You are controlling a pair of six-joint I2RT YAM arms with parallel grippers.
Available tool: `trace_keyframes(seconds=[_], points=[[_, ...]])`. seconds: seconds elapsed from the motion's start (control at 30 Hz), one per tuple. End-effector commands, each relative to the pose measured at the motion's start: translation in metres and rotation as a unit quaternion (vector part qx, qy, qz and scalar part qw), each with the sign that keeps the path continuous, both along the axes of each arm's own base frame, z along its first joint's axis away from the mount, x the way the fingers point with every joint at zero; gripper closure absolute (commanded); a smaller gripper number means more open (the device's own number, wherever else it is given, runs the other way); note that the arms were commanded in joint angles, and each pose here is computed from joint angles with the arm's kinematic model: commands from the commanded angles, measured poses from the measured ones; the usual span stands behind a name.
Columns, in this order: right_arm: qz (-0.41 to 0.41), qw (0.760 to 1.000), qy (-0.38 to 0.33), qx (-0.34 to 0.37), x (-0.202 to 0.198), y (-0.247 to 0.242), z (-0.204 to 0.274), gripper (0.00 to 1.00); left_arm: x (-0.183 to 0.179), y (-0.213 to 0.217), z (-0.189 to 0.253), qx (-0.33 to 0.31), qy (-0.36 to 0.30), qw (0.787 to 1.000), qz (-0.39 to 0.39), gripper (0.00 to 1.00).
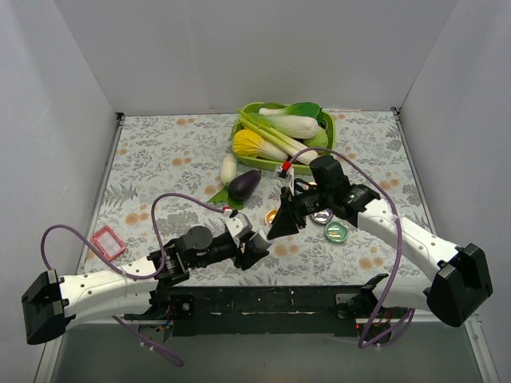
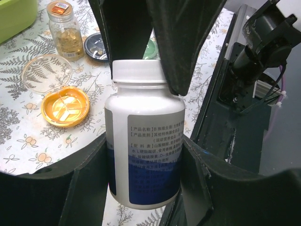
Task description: Sort the pills into containers
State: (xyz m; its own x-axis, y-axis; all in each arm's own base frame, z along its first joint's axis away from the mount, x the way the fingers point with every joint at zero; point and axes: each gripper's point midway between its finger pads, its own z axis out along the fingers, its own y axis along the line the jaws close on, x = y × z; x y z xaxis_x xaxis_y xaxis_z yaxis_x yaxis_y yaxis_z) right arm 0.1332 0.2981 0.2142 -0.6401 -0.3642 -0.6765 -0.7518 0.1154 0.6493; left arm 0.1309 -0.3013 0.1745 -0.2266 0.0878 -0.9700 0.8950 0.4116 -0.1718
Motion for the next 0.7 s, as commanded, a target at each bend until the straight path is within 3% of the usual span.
trace_keyframes(seconds=[0.0, 0.03, 0.07, 0.1, 0.13, 0.17, 0.2, 0.3, 0.33, 0.37, 0.43, 0.47, 0.5, 0.6, 0.67], points=[[0.186, 0.963, -0.144, 0.134, -0.034, -0.002, 0.043, 0.99, -0.007, -0.002, 0.019, -0.018, -0.017, 0.999, -0.026, 1.0], [0.234, 0.922, -0.256, 0.174, -0.033, -0.002, 0.043, 0.99, -0.01, -0.003, 0.019, -0.019, -0.017, 0.999, -0.034, 1.0], [0.258, 0.92, -0.244, 0.164, -0.045, -0.01, 0.04, 0.99, -0.013, -0.002, 0.02, -0.021, -0.016, 0.999, -0.042, 1.0], [0.281, 0.905, -0.275, 0.16, -0.05, -0.01, 0.034, 0.99, -0.017, -0.003, 0.02, -0.019, -0.014, 0.998, -0.054, 1.0], [0.314, 0.864, -0.356, 0.169, -0.046, -0.009, 0.026, 0.99, -0.02, -0.004, 0.021, -0.02, -0.012, 0.998, -0.063, 1.0], [0.334, 0.857, -0.363, 0.146, -0.05, -0.014, 0.013, 0.99, -0.022, -0.004, 0.02, -0.018, -0.011, 0.997, -0.068, 1.0], [0.353, 0.837, -0.406, 0.103, -0.042, -0.015, -0.006, 0.99, -0.024, -0.003, 0.018, -0.014, -0.006, 0.997, -0.074, 1.0], [0.35, 0.806, -0.475, 0.046, -0.02, -0.015, -0.027, 0.99, -0.031, -0.005, 0.015, -0.008, 0.007, 0.996, -0.094, 1.0], [0.347, 0.805, -0.479, 0.043, -0.018, -0.015, -0.025, 0.94, -0.032, -0.005, 0.014, -0.007, 0.009, 0.995, -0.095, 1.0], [0.342, 0.811, -0.473, 0.041, -0.017, -0.013, -0.022, 0.74, -0.031, -0.005, 0.012, -0.005, 0.01, 0.995, -0.095, 1.0], [0.317, 0.837, -0.444, 0.044, -0.017, -0.009, -0.005, 0.46, -0.028, -0.005, 0.008, 0.0, 0.015, 0.996, -0.086, 1.0], [0.301, 0.85, -0.431, 0.043, -0.014, -0.006, 0.001, 0.05, -0.023, -0.004, 0.007, 0.002, 0.014, 0.997, -0.071, 1.0], [0.242, 0.888, -0.39, 0.023, -0.003, -0.004, 0.019, 0.05, -0.02, -0.004, 0.007, 0.004, 0.014, 0.998, -0.062, 1.0], [0.169, 0.917, -0.361, 0.031, 0.022, -0.016, 0.048, 0.04, -0.011, -0.001, 0.008, 0.005, 0.008, 0.999, -0.035, 1.0], [0.104, 0.912, -0.393, 0.048, 0.042, -0.02, 0.076, 0.04, -0.008, 0.0, 0.009, 0.003, 0.001, 1.0, -0.03, 1.0]])
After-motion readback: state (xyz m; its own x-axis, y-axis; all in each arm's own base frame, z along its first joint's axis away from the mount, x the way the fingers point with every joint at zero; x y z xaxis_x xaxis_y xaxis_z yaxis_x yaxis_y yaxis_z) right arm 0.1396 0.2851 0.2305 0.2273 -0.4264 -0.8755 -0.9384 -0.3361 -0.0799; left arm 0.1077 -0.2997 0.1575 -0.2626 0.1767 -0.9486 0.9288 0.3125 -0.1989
